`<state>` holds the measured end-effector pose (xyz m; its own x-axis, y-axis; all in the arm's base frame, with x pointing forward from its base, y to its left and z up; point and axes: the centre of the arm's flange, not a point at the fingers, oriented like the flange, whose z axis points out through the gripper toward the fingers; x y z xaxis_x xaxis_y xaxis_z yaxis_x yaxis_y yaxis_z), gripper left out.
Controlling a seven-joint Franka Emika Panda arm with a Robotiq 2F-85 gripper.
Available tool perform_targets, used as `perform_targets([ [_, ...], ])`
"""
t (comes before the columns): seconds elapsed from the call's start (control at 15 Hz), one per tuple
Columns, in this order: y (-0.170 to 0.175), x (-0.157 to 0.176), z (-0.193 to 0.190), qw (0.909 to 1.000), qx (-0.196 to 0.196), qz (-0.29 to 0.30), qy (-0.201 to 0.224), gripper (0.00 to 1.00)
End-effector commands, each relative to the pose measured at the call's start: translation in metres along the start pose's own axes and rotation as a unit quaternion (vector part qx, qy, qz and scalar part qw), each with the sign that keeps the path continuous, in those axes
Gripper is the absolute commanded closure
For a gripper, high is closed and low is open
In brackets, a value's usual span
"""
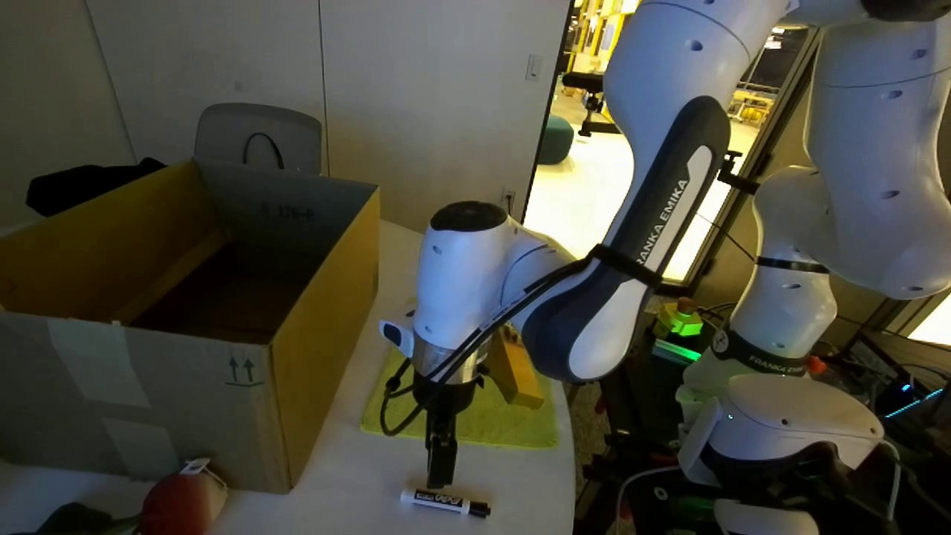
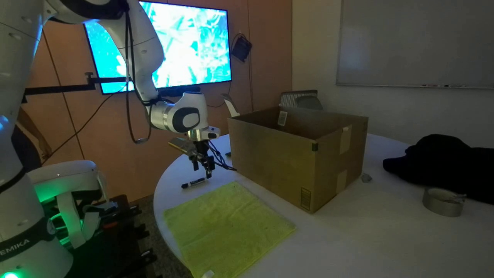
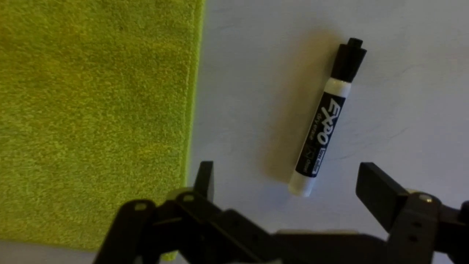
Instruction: Put the marker in the yellow towel and wrap the marker, then put the towel in the box
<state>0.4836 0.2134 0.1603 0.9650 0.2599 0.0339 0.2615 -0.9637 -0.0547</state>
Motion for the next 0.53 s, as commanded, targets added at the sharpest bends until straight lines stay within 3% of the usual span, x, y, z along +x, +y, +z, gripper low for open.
perform_targets([
  [0.0, -0.009, 0.014, -0.003, 0.999, 0.039, -0.023, -0.004, 0.0],
  [0.27, -0.027, 0.016, 0.01, 0.9968, 0.067, -0.039, -0.02, 0.0],
  [0.47, -0.032, 0.017, 0.024, 0.9969, 0.058, -0.042, -0.032, 0.0],
])
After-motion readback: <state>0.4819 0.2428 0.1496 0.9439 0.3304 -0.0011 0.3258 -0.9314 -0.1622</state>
